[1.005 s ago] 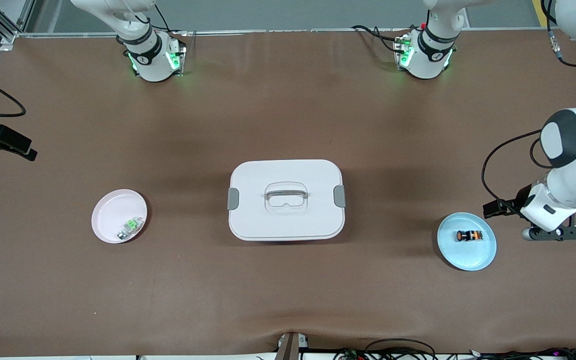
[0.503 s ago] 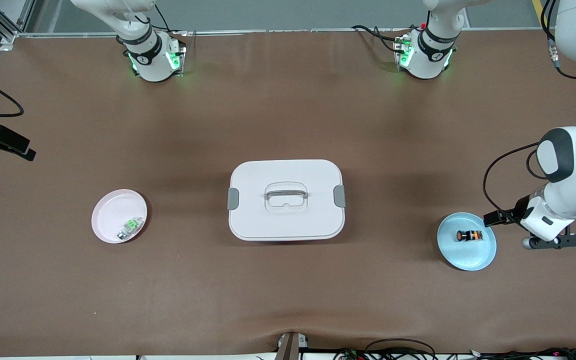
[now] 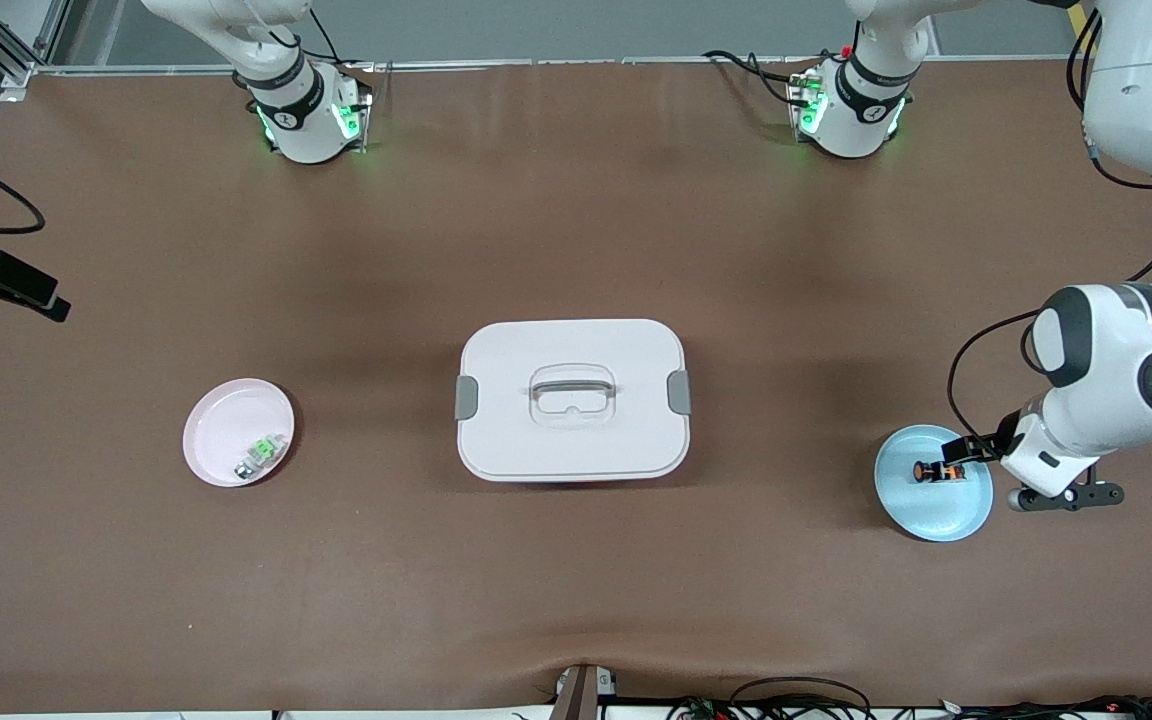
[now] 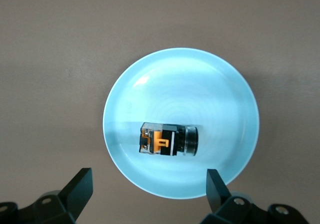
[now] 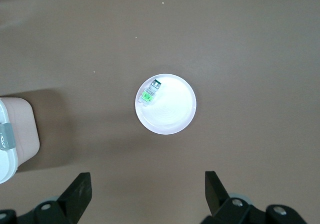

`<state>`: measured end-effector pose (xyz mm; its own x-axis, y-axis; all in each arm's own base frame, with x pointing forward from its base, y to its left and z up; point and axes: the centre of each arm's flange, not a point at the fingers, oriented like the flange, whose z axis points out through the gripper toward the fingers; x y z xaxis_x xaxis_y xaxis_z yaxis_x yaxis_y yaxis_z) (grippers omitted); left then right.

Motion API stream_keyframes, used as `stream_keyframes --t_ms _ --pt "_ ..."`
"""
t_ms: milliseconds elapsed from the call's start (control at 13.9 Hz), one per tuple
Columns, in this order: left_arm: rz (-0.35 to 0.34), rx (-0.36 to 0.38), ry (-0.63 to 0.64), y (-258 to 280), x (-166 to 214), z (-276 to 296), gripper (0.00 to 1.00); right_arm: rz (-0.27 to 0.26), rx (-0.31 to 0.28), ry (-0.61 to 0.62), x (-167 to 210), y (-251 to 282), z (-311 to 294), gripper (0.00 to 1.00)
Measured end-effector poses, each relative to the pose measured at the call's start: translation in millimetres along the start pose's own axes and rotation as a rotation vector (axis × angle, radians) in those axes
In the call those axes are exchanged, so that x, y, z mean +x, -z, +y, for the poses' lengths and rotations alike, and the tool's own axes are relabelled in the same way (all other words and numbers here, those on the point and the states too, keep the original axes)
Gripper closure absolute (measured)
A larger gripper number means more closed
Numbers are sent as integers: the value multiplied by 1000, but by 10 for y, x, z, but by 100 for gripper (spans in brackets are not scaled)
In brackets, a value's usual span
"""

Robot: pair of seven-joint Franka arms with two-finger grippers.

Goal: Transfer orange switch to right arm and place
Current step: 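Lower the left gripper over the black-orange switch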

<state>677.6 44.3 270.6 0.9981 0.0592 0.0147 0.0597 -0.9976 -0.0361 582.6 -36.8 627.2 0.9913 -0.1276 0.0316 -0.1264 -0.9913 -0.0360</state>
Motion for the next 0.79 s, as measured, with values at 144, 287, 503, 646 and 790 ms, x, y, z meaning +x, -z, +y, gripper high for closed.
stream_keyframes --t_ms 144,287,503,646,790 --pt "-4 -1 2 -100 3 -16 0 0 0 0 0 0 0 0" --pt "2 -6 1 -181 24 5 0 0 0 0 0 0 0 0" --pt "11 -14 3 -360 53 22 0 0 0 0 0 0 1 0" --pt "9 -17 3 -421 65 30 0 0 0 -2 0 0 12 0" --pt "18 -20 1 -455 76 52 0 -1 0 -7 2 1 37 0"
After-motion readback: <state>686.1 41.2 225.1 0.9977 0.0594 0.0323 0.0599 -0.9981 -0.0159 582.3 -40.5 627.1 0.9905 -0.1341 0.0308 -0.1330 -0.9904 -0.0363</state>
